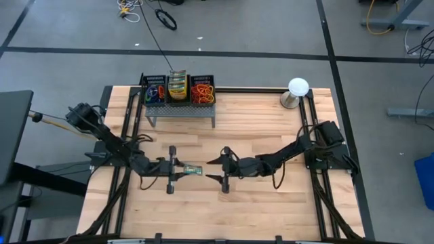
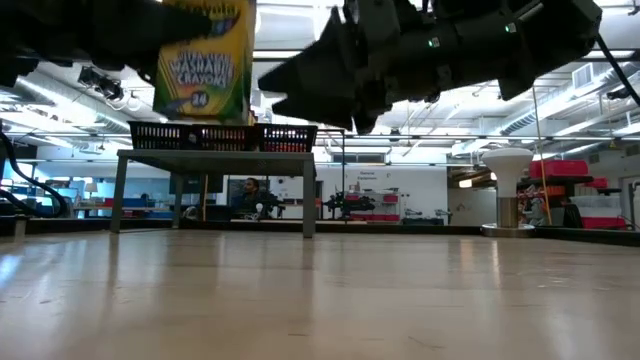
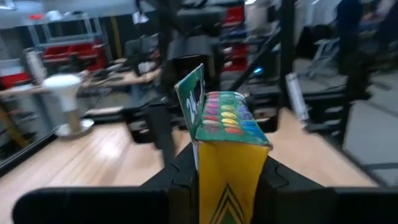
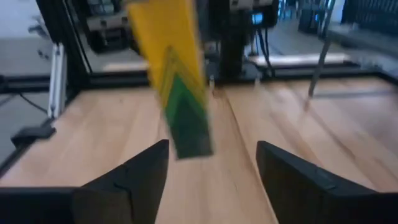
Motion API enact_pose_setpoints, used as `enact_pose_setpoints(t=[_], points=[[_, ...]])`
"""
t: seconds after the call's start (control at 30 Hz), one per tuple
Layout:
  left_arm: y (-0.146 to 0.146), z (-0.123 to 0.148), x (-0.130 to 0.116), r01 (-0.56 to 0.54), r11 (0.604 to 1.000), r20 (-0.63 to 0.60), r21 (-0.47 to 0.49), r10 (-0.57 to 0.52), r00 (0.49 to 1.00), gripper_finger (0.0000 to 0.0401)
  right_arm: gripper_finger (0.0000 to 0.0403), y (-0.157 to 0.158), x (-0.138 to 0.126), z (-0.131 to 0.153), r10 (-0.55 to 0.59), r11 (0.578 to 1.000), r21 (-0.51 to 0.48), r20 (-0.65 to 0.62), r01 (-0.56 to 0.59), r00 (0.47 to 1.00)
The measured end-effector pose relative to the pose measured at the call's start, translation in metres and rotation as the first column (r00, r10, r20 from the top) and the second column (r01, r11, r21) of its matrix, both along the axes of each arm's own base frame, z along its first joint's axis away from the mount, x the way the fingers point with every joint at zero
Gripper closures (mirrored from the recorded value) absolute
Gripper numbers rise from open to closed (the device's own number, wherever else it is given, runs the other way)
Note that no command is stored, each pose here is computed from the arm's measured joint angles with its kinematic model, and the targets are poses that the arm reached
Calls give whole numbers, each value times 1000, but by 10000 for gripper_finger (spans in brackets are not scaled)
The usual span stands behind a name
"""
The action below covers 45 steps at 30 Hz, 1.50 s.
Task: Pick & Place Office Desk Supplies
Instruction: Put the yellow crayon box into the middle black bin
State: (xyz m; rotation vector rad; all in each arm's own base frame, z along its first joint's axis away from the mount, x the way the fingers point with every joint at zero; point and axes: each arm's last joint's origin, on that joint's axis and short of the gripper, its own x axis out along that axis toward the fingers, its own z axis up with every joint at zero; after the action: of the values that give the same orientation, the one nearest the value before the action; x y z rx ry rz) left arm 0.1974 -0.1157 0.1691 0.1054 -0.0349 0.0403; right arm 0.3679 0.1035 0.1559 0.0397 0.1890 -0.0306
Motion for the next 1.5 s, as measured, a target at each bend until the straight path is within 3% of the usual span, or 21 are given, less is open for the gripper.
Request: enact_pose_setpoints(t=[0.23,0.43,0.7,0.8,0.9,1.07,1.23,1.33,1.5], points=[[6,6,4,6,1000,61,-16,-5,998,319,133,1,10,16,99,995,-12,75,-99,992],[8,11,5,34,999,116,-5,-34,993,319,149,-2,17,24,75,997,-26,89,-72,993],[9,15,4,24,1000,150,17,-26,988,317,251,-13,21,25,116,993,-26,91,-114,989],[8,16,2,-35,999,140,-2,34,990,305,297,-12,21,25,119,992,-46,90,-115,989],[4,19,-5,-110,992,96,66,104,990,271,331,-13,21,23,110,993,-48,73,-107,991],[-12,42,-19,-162,974,-25,155,168,985,181,344,-16,21,18,112,992,-53,20,-111,993],[-13,82,-15,-128,989,-319,73,145,936,107,347,-17,20,15,111,992,-57,-10,-111,994],[-7,109,-5,-175,985,-431,10,162,888,95,347,-17,20,14,107,992,-61,-22,-108,994],[-3,127,26,-171,985,-563,37,162,810,98,347,-17,20,14,91,992,-85,-20,-92,996]])
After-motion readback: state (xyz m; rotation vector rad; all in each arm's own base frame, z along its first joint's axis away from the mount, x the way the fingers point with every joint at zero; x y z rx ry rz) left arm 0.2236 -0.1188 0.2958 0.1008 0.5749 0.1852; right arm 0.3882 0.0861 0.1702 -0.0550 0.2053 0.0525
